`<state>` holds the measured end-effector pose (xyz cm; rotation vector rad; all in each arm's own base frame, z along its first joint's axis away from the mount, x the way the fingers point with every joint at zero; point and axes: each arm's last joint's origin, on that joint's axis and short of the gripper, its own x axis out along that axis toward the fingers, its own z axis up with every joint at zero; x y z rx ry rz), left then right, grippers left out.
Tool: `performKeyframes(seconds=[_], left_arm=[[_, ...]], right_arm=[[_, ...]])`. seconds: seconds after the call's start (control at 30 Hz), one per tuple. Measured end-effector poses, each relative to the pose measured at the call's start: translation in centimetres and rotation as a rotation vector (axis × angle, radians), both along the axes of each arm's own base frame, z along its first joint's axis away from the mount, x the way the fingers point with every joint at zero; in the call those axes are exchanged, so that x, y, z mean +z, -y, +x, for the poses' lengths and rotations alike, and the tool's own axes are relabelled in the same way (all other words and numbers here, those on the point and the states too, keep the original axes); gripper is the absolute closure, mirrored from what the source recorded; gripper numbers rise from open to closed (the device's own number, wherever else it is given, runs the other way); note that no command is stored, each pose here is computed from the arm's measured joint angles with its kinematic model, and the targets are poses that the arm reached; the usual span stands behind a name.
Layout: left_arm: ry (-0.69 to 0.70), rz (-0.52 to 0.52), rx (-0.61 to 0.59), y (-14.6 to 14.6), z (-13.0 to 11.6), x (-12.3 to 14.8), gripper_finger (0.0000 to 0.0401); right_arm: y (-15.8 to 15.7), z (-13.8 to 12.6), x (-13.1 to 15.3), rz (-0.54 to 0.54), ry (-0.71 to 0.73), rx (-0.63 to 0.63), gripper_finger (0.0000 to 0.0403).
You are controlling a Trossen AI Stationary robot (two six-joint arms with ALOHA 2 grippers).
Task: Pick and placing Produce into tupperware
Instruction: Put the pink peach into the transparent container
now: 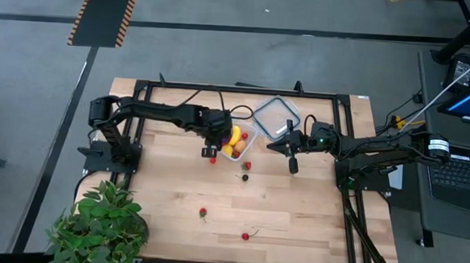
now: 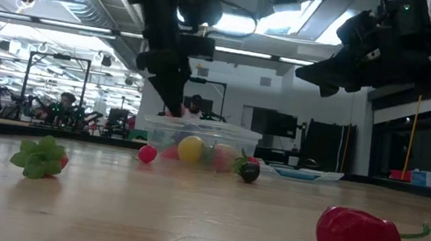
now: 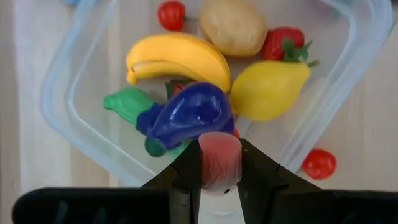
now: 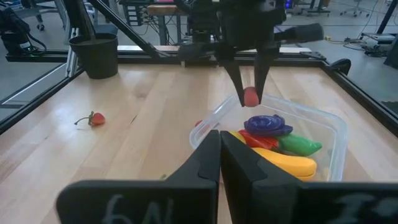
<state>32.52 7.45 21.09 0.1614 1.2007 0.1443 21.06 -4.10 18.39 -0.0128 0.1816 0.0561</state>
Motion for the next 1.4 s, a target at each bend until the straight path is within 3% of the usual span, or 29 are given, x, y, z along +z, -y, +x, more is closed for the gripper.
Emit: performKeyframes(seconds=[0.37,1.13,1.4], left_arm=[[-0.141,-0.025,-0.045,-0.4,1.6,-1.7,0.0333],[-0.188,-0.038,-0.099,-0.4,1.2,-1.8,0.0333],[-0.186,-0.033,-0.097,-0.4,1.3,-1.8,0.0252]], right_arm=[[0.0,0.0,0.0,0.000,0.000,0.000,0.0389],[0.0,0.0,0.0,0.000,0.000,0.000,0.0389],[0.0,0.0,0.0,0.000,0.000,0.000,0.0389]])
